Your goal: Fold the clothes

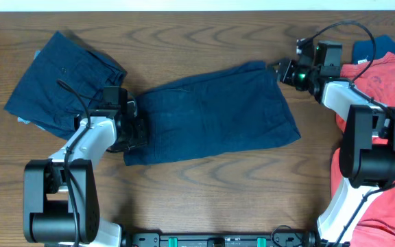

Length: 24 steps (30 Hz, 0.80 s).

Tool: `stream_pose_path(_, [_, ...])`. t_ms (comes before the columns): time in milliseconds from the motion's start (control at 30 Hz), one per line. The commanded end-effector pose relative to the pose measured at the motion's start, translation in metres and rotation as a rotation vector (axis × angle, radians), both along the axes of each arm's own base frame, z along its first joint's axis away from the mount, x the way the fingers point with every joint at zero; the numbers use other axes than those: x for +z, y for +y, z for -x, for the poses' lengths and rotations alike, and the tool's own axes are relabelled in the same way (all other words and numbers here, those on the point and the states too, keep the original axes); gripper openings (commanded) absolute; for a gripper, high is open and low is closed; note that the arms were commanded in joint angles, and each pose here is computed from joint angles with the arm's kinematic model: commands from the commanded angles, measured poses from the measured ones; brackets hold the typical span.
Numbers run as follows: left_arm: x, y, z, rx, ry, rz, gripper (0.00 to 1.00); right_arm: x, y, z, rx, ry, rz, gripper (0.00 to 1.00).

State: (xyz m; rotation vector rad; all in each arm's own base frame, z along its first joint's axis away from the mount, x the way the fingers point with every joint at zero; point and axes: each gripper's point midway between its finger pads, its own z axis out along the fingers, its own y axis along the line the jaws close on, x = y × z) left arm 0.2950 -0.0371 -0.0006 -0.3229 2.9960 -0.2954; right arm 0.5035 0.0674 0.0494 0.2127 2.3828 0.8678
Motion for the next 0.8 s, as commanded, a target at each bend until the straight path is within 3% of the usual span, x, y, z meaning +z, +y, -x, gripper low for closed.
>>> stream_pose_path(0, [-0.009, -0.009, 0.020, -0.013, 0.108, 0.047, 0.46, 0.051, -0.001, 0.011, 0.074, -0.087, 0.004, 0.42])
stream_pose_path(133, [0.030, -0.035, 0.002, -0.037, 0.030, 0.194, 0.43, 0.073, 0.013, 0.049, 0.123, 0.004, 0.001, 0.30])
stream_pose_path(333, [0.057, -0.063, -0.009, -0.130, -0.094, 0.228, 0.29, 0.050, 0.045, 0.113, 0.201, 0.263, 0.090, 0.12])
stream_pose_path(500, [0.046, -0.079, -0.003, -0.208, -0.079, 0.153, 0.27, 0.000, 0.057, 0.160, 0.250, 0.493, 0.287, 0.08])
stream_pose_path(700, [0.026, -0.090, 0.004, -0.258, -0.034, 0.104, 0.33, -0.050, 0.051, 0.169, 0.147, 0.655, 0.388, 0.05])
stream_pose_path(767, [0.017, -0.078, 0.004, -0.240, -0.015, 0.029, 0.32, -0.066, 0.041, 0.170, 0.095, 0.703, 0.416, 0.04])
